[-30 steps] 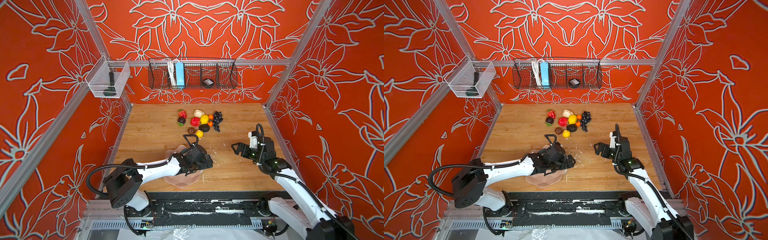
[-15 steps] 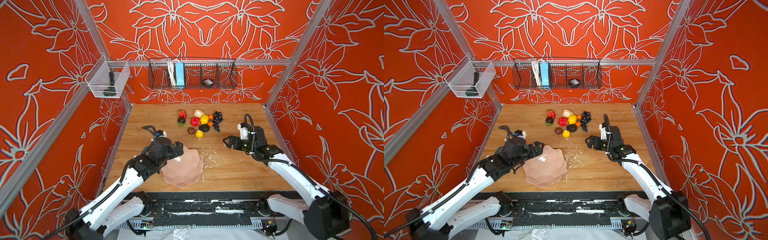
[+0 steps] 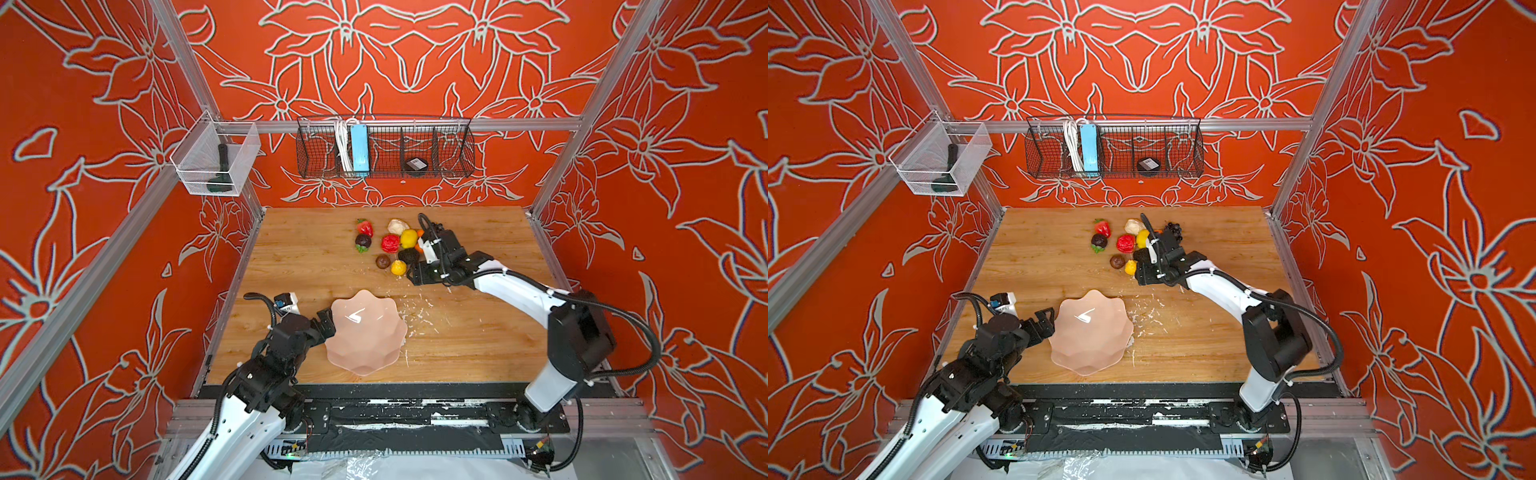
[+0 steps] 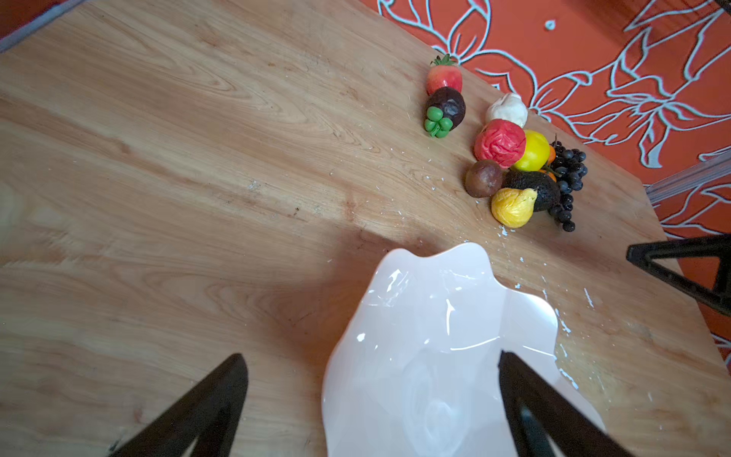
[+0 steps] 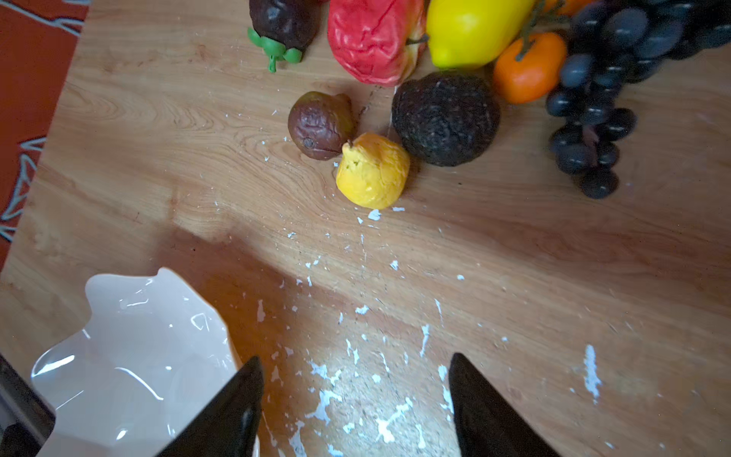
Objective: Place and organize the fake fruits in the fruit bowl
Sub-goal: 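Lower the right gripper onto the dark avocado and close on it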
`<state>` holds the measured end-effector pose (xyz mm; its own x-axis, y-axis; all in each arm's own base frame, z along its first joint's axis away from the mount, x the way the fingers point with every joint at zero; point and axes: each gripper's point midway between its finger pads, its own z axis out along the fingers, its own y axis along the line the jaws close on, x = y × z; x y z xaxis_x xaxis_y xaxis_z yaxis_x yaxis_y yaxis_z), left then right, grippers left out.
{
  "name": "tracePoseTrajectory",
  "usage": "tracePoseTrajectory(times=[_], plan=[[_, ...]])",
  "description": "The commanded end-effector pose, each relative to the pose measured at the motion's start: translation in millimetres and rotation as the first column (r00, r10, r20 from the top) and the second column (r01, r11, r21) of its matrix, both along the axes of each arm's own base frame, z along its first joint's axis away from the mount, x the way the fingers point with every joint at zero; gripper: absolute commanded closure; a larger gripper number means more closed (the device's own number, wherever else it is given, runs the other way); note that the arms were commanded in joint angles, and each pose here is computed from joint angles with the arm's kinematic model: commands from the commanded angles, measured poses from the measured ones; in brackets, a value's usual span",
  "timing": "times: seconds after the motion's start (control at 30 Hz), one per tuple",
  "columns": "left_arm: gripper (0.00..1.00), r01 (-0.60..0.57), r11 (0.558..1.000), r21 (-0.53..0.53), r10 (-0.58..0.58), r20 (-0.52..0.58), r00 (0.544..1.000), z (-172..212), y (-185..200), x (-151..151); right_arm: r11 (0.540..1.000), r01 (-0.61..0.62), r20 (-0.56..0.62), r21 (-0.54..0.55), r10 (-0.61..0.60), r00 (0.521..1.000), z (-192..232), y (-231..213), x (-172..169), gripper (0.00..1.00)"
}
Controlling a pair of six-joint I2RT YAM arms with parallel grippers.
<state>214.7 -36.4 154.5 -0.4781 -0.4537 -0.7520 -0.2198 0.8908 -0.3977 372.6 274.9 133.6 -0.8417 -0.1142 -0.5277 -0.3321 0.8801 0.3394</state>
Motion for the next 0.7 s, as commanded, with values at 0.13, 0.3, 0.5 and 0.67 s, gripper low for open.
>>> tracePoseTrajectory(times=[0.13, 0.3, 0.5, 0.67], plan=[[0.01, -0.026, 1.000, 0.014, 0.024, 0.103, 0.994, 10, 11, -4, 0.979, -0.055, -0.022, -0.198, 0.051, 0.998, -34, 17, 28, 0.40], [0.01, -0.018, 1.000, 0.008, 0.017, 0.099, 0.995, 7, 9, -3, 0.965, -0.061, -0.016, -0.255, 0.059, 0.998, -43, 23, 49, 0.44], [0.01, -0.005, 1.000, 0.014, 0.004, 0.068, 0.998, 3, 4, 1, 0.951, -0.060, -0.003, -0.302, 0.062, 0.998, -48, 28, 68, 0.48], [0.02, -0.001, 1.000, 0.019, 0.000, 0.055, 0.999, 1, 3, 3, 0.946, -0.058, -0.007, -0.318, 0.059, 0.998, -53, 31, 76, 0.51]])
